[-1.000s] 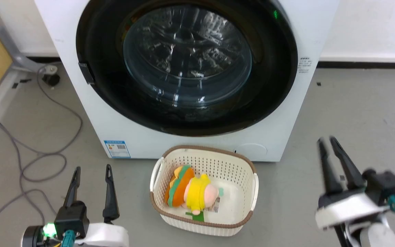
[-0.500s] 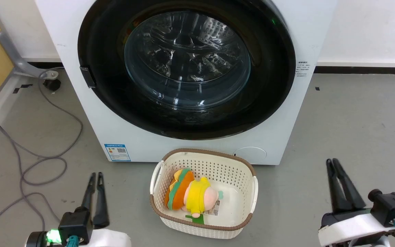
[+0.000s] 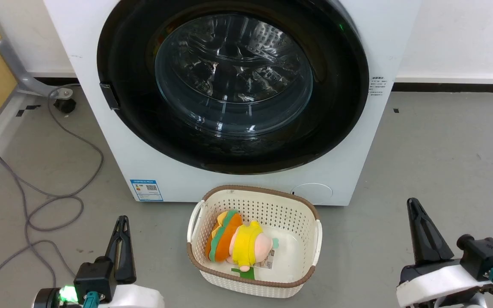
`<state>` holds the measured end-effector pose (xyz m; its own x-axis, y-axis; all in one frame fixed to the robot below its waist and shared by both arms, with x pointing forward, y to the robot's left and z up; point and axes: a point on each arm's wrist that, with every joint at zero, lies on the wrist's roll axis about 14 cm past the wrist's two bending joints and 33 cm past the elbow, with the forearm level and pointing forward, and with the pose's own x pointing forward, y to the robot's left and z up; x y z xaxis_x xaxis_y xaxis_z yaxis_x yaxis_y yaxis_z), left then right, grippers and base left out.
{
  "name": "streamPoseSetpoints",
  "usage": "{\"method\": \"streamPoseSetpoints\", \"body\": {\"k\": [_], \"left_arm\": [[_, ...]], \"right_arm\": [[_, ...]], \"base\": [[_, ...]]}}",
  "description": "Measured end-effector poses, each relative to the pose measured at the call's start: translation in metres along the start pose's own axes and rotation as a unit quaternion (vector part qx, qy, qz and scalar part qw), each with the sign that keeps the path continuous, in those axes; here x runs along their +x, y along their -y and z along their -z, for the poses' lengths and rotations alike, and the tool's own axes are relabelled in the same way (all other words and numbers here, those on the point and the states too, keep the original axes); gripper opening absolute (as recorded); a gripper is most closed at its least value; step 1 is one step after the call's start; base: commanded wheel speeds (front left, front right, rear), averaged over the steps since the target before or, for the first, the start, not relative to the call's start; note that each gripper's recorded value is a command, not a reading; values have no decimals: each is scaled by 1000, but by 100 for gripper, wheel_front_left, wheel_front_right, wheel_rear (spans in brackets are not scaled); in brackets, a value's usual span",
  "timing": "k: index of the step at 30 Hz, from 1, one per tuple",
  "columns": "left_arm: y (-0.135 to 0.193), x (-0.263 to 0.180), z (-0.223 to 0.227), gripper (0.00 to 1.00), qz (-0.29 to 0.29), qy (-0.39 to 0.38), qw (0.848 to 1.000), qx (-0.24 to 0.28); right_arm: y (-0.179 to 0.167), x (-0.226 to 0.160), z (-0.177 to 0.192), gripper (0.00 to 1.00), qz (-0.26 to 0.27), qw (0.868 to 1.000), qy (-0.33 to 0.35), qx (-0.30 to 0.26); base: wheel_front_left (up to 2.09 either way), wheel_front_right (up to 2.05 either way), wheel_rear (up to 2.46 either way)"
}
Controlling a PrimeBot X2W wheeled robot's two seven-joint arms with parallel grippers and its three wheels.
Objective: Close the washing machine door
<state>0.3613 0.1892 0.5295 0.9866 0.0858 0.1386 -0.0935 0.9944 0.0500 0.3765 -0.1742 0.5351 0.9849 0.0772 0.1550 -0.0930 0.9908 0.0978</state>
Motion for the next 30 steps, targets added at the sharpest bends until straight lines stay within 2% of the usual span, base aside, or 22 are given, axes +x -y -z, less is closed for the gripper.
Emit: {"method": "streamPoseSetpoints", "body": {"k": [30], "left_arm": [[3,1,3,0,12,-22,1000,-3]], "right_arm": [[-4,2,0,0,-9,1000,-18,-20]], "base": [[0,0,0]]}}
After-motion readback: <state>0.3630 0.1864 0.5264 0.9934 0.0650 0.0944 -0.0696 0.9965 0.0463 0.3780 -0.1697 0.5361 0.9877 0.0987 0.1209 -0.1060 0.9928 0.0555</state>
